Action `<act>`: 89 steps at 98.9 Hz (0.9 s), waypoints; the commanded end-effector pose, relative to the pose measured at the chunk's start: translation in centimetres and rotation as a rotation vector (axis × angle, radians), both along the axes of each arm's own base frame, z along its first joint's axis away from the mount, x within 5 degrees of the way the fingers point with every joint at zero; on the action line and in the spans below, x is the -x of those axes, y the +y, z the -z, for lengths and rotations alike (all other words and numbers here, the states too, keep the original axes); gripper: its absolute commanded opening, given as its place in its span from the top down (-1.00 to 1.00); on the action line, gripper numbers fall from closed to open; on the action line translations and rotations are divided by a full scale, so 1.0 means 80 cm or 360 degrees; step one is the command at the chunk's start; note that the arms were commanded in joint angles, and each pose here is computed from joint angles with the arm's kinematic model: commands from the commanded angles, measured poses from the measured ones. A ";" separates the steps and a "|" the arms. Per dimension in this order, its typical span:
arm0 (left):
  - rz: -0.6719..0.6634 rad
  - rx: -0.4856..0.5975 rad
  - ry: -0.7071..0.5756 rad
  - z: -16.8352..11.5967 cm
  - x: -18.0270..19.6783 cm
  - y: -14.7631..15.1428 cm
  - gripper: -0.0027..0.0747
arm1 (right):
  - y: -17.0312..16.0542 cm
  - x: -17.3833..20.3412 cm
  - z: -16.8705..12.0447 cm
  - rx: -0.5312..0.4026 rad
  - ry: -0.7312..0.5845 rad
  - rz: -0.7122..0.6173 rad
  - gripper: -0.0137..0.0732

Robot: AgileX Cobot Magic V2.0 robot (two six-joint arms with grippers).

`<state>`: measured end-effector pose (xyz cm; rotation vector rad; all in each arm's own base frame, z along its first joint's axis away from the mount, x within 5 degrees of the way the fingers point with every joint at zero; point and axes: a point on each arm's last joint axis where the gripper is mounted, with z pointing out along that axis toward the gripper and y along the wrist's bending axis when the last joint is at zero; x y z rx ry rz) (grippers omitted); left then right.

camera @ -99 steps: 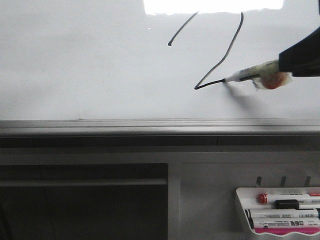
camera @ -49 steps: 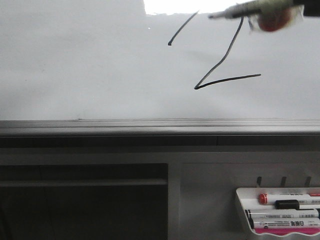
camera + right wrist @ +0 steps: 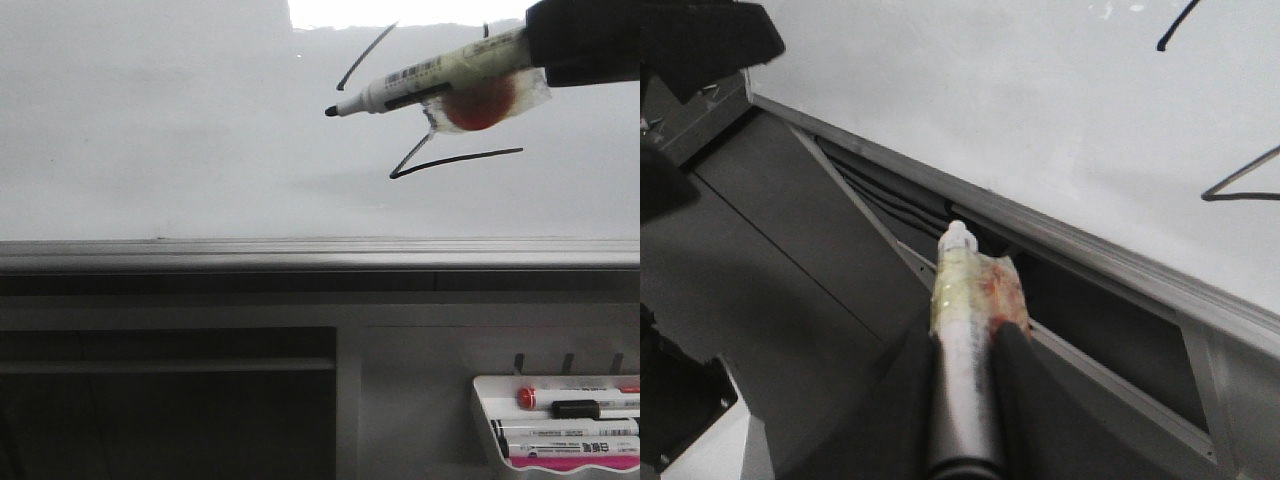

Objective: Write number 2 on whiteboard

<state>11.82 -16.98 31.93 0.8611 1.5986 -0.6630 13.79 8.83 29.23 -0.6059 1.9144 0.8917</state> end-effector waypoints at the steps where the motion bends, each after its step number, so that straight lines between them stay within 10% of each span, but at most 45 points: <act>1: 0.0070 0.0042 -0.0142 -0.012 0.002 -0.018 -0.50 | 0.006 -0.006 -0.021 -0.0014 -0.0041 -0.0101 0.81; 36: 0.0178 -0.0148 -0.0248 0.007 -0.004 -0.045 0.06 | 0.014 -0.012 -0.037 0.0067 -0.0050 -0.0322 0.81; 89: 0.0274 -0.0193 -0.0316 0.012 0.005 -0.057 0.09 | 0.014 -0.011 -0.037 0.0071 -0.0044 -0.0348 0.81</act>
